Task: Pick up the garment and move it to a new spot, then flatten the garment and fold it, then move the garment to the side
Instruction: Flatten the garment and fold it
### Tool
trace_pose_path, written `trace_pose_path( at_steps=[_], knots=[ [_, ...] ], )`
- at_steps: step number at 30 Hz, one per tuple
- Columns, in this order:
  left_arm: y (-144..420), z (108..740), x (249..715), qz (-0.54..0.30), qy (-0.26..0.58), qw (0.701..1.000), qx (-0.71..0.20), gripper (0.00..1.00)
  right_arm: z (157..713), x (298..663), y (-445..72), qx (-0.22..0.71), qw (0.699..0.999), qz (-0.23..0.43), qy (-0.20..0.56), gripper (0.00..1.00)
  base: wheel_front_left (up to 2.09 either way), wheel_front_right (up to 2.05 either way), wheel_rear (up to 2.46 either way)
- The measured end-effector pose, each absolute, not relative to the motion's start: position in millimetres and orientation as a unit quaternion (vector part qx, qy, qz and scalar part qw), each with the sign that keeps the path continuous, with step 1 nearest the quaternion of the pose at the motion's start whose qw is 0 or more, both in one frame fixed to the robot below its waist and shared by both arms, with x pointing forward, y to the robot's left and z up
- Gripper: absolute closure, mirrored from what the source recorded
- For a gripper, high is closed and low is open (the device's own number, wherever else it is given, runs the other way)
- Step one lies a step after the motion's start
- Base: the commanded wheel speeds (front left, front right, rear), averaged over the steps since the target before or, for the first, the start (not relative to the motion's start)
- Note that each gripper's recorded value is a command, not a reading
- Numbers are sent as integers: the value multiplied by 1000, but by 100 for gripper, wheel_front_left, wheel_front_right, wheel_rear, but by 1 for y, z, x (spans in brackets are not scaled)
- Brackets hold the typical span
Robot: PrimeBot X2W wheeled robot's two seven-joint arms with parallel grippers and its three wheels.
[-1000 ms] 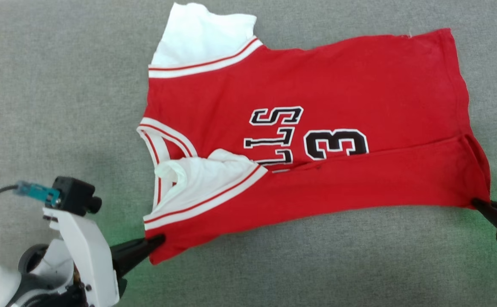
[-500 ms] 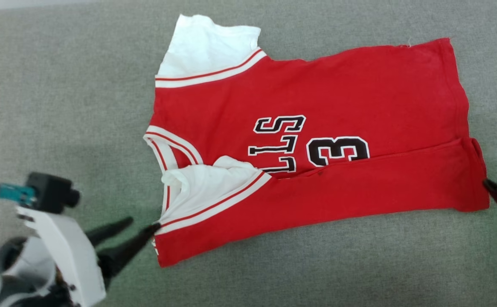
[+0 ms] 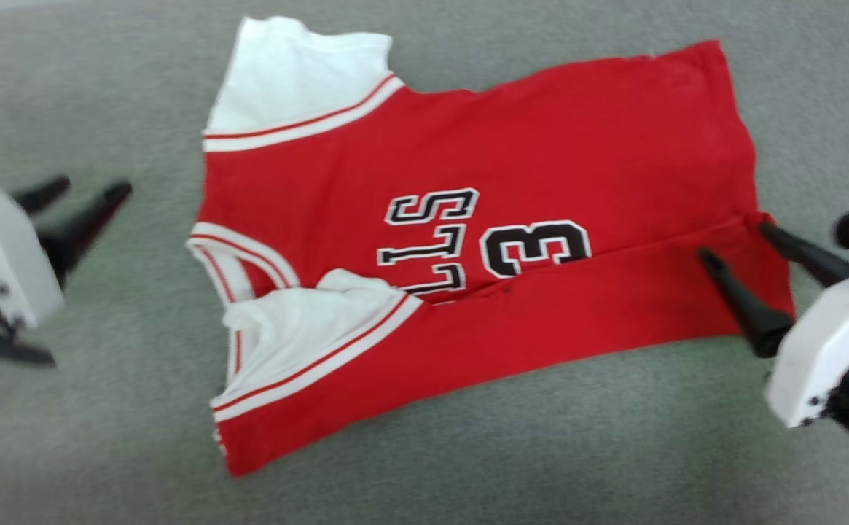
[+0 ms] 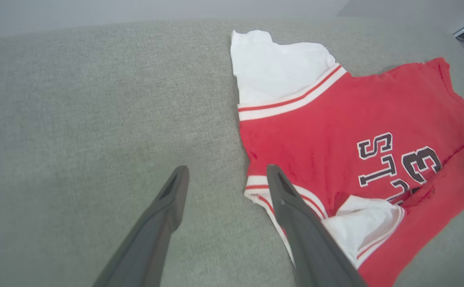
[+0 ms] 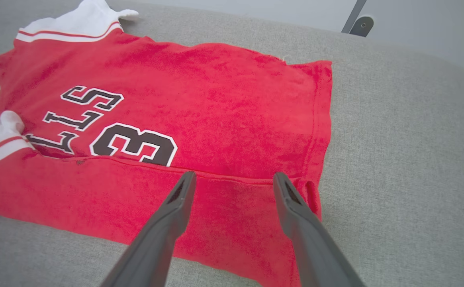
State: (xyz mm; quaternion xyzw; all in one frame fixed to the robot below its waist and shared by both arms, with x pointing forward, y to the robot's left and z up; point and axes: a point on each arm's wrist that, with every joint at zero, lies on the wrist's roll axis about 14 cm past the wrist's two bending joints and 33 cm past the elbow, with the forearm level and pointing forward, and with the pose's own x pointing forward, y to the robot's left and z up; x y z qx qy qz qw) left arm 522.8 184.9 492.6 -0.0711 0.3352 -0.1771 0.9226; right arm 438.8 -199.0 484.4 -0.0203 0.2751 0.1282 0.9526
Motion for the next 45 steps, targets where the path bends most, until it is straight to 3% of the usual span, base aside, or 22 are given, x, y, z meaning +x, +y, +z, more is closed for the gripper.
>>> trace_pose_path(
  at_steps=[9,17,28,36,37,38,39,40,41,45],
  knots=[
    [158,502,619,-188,316,929,-38,0,488,443,-193,8,964,116,241,0,0,0,0],
    [118,469,663,-210,351,912,-24,0,476,436,-205,14,964,90,250,0,0,0,0],
    [98,403,670,-217,445,869,-25,0,463,427,-223,16,962,57,267,0,0,0,0],
    [101,392,673,-216,453,865,-27,0,459,431,-224,14,960,58,272,0,0,0,0],
    [100,391,672,-218,454,864,-27,4,458,431,-224,14,960,58,273,0,0,0,0],
    [99,392,673,-220,453,864,-31,29,458,432,-224,13,960,59,273,0,0,0,0],
    [96,392,673,-225,452,862,-36,71,460,435,-224,12,961,60,270,0,0,0,0],
    [93,393,672,-231,452,861,-46,95,462,437,-224,11,962,60,267,0,0,0,0],
    [90,393,671,-234,453,859,-53,100,464,440,-224,10,962,61,265,0,0,0,0],
    [85,393,671,-242,448,859,-55,100,469,454,-222,15,964,69,258,0,0,0,0]
  ],
)
